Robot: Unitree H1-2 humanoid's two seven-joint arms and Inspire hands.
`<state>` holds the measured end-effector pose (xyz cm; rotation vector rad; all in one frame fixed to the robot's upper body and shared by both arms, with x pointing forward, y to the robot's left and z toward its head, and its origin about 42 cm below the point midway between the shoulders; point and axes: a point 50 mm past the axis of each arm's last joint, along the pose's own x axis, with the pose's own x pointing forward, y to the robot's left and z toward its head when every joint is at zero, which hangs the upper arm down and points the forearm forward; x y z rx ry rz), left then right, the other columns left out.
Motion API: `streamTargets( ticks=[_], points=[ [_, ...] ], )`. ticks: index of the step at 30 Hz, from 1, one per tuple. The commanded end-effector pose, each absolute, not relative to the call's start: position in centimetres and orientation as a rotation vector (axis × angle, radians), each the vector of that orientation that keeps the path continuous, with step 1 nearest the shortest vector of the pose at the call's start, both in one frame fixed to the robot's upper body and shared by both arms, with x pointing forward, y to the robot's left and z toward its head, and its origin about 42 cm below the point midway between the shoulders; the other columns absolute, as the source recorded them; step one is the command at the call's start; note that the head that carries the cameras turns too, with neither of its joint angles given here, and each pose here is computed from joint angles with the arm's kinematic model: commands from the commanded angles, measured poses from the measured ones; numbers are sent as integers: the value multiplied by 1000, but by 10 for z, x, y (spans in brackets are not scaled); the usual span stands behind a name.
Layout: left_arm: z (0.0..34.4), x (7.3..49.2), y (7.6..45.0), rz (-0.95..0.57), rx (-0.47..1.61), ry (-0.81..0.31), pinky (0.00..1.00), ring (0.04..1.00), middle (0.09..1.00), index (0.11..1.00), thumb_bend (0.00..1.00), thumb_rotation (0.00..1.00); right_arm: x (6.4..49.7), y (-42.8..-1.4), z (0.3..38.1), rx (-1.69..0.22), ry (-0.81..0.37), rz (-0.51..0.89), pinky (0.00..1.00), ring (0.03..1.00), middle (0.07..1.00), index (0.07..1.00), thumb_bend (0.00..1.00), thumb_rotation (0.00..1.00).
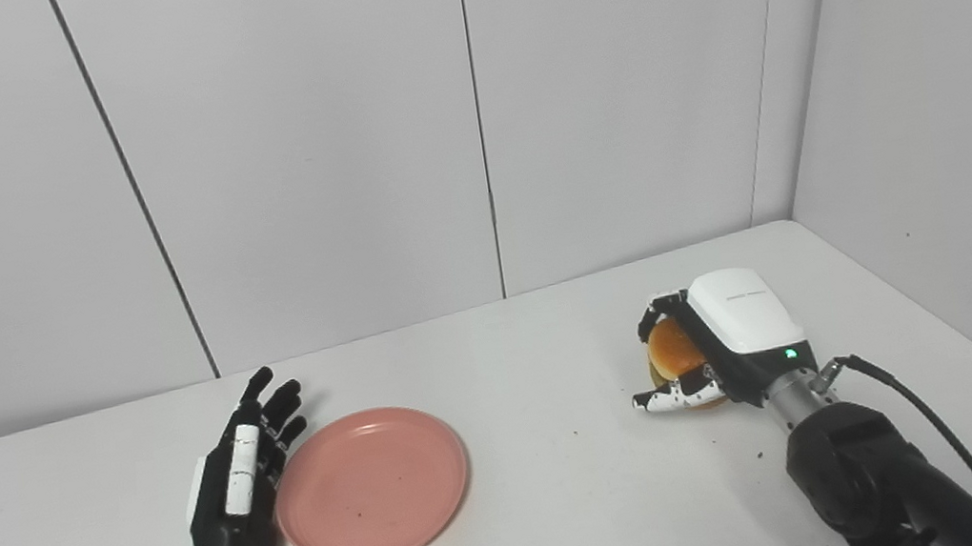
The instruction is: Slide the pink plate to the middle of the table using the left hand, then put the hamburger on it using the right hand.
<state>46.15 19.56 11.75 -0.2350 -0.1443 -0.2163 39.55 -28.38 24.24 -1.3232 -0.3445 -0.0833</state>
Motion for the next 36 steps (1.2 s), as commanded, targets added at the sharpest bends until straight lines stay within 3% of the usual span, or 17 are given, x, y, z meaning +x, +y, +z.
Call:
streamTargets(
  ticks=[1,11,36],
  points=[
    [126,464,188,-222,-223,-166,873,892,818,853,991,736,399,-261,282,-1298,-489,-105,188,243,319,477,501,159],
    [126,460,168,-215,-207,-163,849,875,808,843,967,743,399,-212,301,-1223,-618,-31,157,216,302,476,503,155],
    [125,456,146,-200,-206,-181,846,860,800,841,1000,743,439,-129,275,-1147,-654,178,214,276,354,481,501,164]
  ],
)
